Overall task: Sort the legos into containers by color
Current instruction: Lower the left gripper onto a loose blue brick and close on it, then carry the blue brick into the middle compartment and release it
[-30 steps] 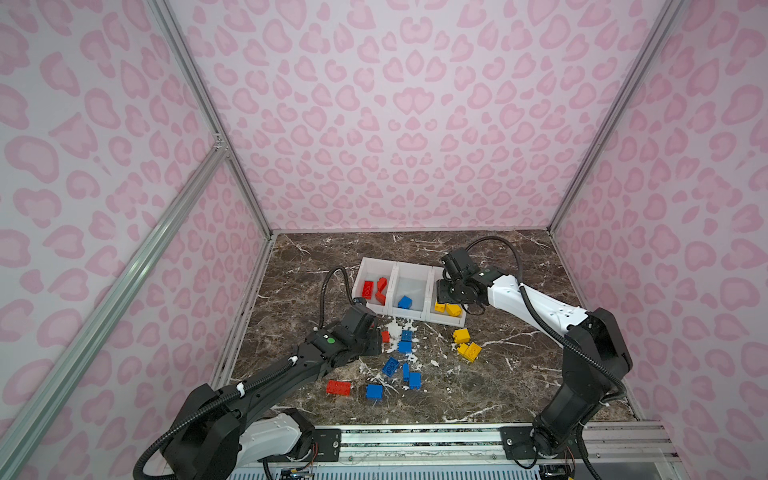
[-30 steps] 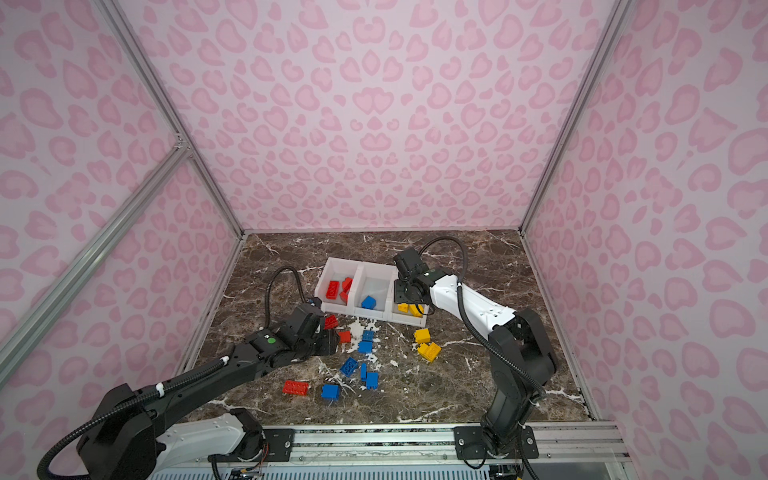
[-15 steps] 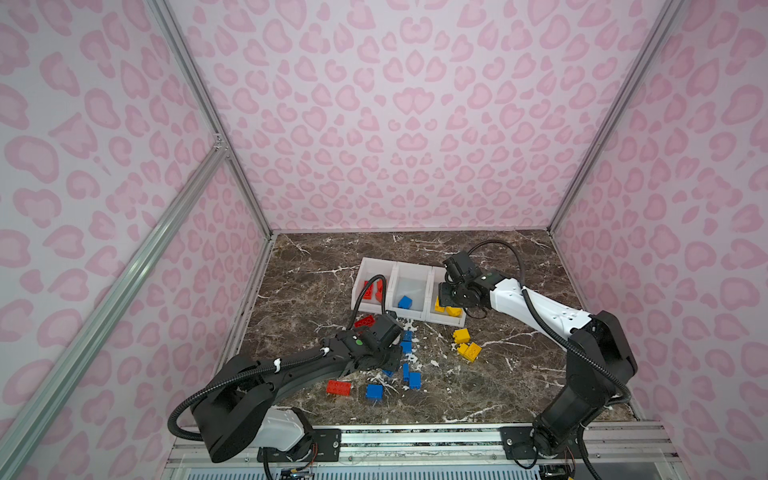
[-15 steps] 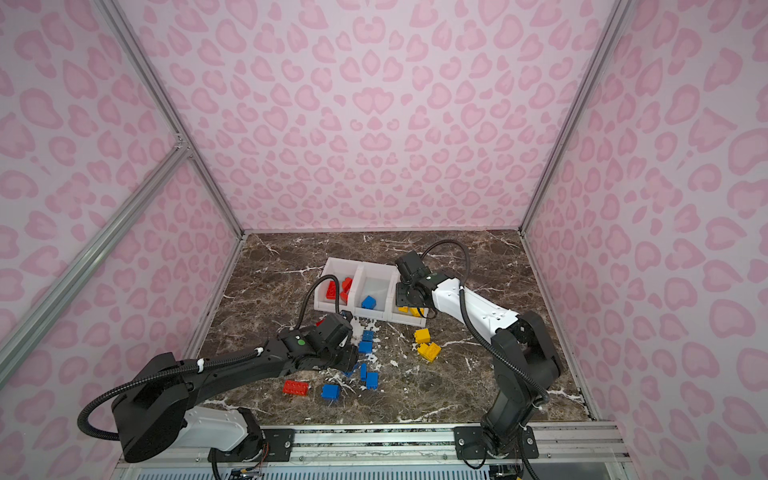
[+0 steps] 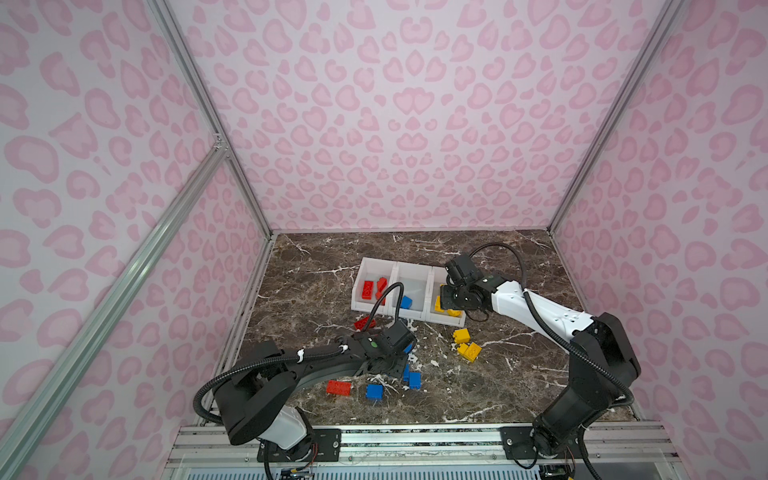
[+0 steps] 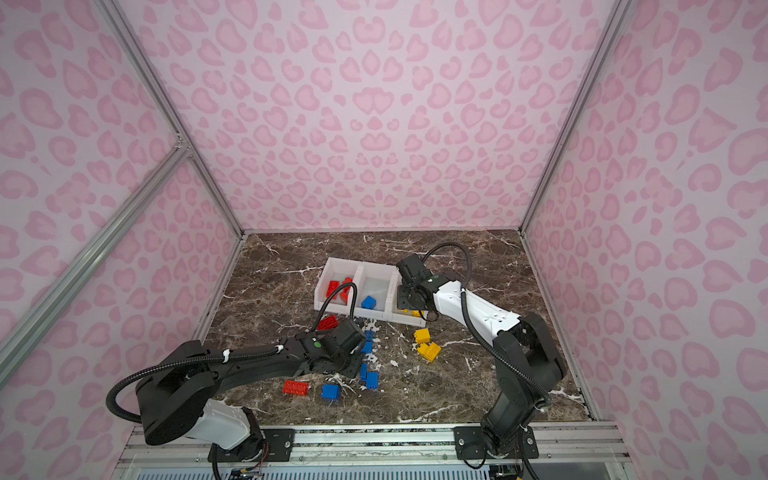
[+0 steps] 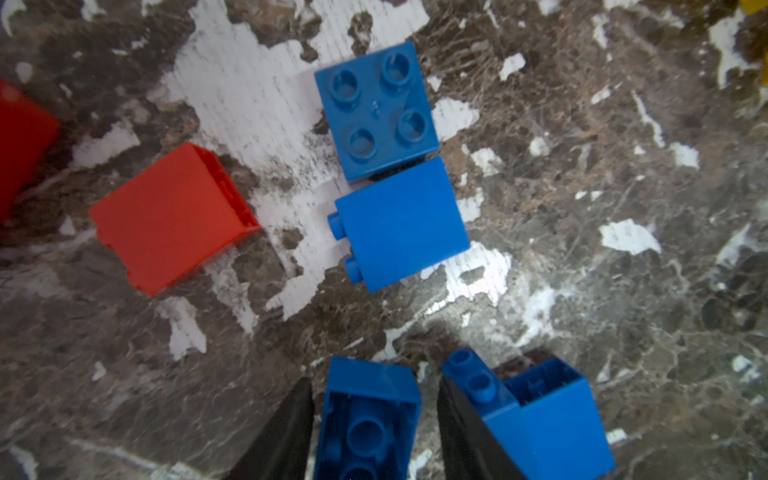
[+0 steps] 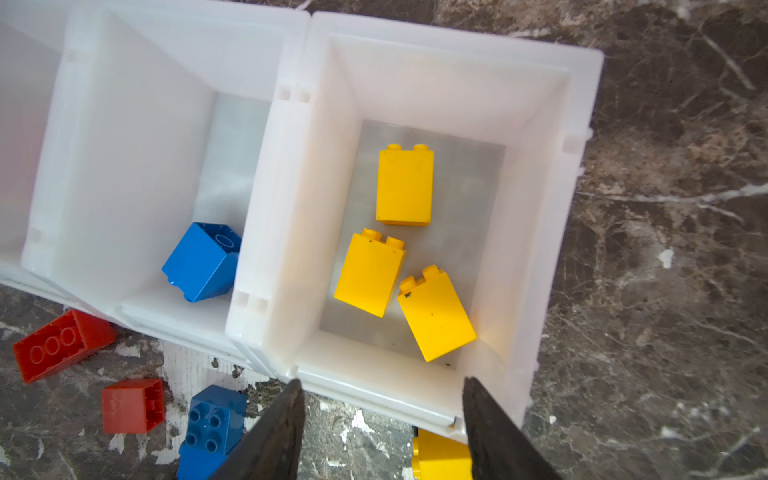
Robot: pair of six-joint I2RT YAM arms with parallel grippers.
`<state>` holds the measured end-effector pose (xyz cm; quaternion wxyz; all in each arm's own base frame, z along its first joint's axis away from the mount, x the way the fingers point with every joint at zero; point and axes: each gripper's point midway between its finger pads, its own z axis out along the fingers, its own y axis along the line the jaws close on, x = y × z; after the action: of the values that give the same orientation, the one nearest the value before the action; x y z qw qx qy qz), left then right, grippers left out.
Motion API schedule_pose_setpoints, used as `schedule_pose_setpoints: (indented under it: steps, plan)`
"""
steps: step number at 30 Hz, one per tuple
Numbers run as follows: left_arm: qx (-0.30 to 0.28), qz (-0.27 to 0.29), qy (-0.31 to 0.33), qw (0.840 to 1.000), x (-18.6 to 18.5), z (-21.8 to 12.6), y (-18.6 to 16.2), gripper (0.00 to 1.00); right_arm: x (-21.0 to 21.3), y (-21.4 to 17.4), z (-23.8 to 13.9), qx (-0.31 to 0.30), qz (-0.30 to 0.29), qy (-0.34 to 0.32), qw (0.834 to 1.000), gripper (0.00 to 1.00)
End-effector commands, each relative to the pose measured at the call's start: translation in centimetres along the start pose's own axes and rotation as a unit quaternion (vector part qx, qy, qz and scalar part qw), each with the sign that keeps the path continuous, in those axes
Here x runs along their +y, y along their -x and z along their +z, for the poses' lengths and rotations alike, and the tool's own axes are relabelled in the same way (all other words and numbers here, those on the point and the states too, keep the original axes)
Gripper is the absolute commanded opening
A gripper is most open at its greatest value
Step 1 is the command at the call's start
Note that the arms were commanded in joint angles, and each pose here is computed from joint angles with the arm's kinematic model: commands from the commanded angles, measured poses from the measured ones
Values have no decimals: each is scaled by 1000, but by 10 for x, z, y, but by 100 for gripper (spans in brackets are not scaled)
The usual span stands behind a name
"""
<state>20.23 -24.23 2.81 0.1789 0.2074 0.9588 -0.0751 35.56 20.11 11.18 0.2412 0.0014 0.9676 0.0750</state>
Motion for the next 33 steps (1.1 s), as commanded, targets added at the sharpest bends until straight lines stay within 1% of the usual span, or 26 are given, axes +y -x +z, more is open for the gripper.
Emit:
schedule_pose_setpoints:
  steps: [1, 5, 8, 12, 15, 18, 20, 25, 29, 31, 33]
  plan:
    - [-2, 5, 16, 1000, 4, 1, 3, 46, -1, 0, 0, -4, 2, -2, 1000, 61]
    - [1, 9, 17, 1000, 3, 3, 1, 38, -3, -2, 0, -3, 3, -3, 1000, 61]
    - [-7, 12, 16, 1000, 1, -1, 6, 30, -3, -1, -2, -5, 3, -3, 1000, 61]
    - [-29, 19, 7, 999, -6, -12, 25, 27, -3, 1, -7, -10, 2, -3, 1000, 60]
    - [-61, 29, 5, 998, -13, -25, 52, 27, -3, 4, -14, -16, 3, 0, 1000, 60]
    - [-91, 29, 2, 995, -13, -35, 93, 27, -3, 6, -24, -24, 4, 4, 1000, 59]
    - [-108, 28, 1, 994, -10, -39, 126, 27, -5, 6, -31, -28, 4, 5, 1000, 59]
    - [-128, 14, 12, 992, 6, -29, 198, 28, -8, 2, -46, -37, 7, 7, 999, 59]
    - [-123, 3, 24, 992, 16, -2, 228, 29, -15, -5, -54, -42, 15, 6, 999, 59]
    - [-119, -9, 20, 993, 17, 8, 236, 30, -18, -8, -56, -44, 19, 4, 999, 59]
    - [-118, -26, 14, 993, 19, 14, 240, 33, -19, -11, -58, -45, 21, 6, 999, 59]
